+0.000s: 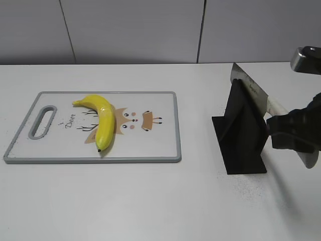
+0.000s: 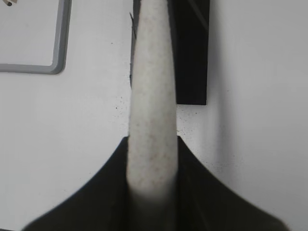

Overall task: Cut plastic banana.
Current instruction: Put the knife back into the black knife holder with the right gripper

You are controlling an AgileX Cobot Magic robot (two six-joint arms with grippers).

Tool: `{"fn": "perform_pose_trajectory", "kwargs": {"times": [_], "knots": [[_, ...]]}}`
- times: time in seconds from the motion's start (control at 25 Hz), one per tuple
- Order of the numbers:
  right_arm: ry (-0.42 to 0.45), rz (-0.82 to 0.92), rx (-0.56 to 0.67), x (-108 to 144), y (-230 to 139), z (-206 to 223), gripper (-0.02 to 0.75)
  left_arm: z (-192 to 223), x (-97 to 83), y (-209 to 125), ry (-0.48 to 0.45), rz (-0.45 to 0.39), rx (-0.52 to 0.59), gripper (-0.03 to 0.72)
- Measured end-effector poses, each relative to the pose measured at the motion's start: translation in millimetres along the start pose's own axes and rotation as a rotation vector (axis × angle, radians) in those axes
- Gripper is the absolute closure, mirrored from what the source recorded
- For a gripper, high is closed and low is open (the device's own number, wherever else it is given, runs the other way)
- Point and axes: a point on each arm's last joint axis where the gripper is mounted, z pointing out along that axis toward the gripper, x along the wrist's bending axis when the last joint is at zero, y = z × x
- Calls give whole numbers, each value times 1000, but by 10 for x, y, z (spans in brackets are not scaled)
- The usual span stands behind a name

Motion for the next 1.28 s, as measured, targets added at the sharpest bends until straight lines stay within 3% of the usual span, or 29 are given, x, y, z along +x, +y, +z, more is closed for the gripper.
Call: {"fn": "perform_pose_trajectory", "kwargs": {"times": [0.52, 0.6, 0.72, 0.84, 1.04, 1.28], "knots": [[-6, 6, 24, 2, -2, 79, 569, 0, 0, 0, 0, 0, 0, 147], [-6, 7, 24, 2, -2, 79, 515, 0, 0, 0, 0, 0, 0, 147], [-6, 6, 24, 2, -2, 79, 316, 0, 0, 0, 0, 0, 0, 147], [-7, 5, 23, 1, -2, 79, 195, 0, 0, 0, 0, 0, 0, 147], [11, -6, -21, 62, 144, -44, 157, 2, 0, -1, 0, 0, 0, 147], [26, -150, -70, 125, 284, -567, 153, 2, 0, -1, 0, 0, 0, 108]]}}
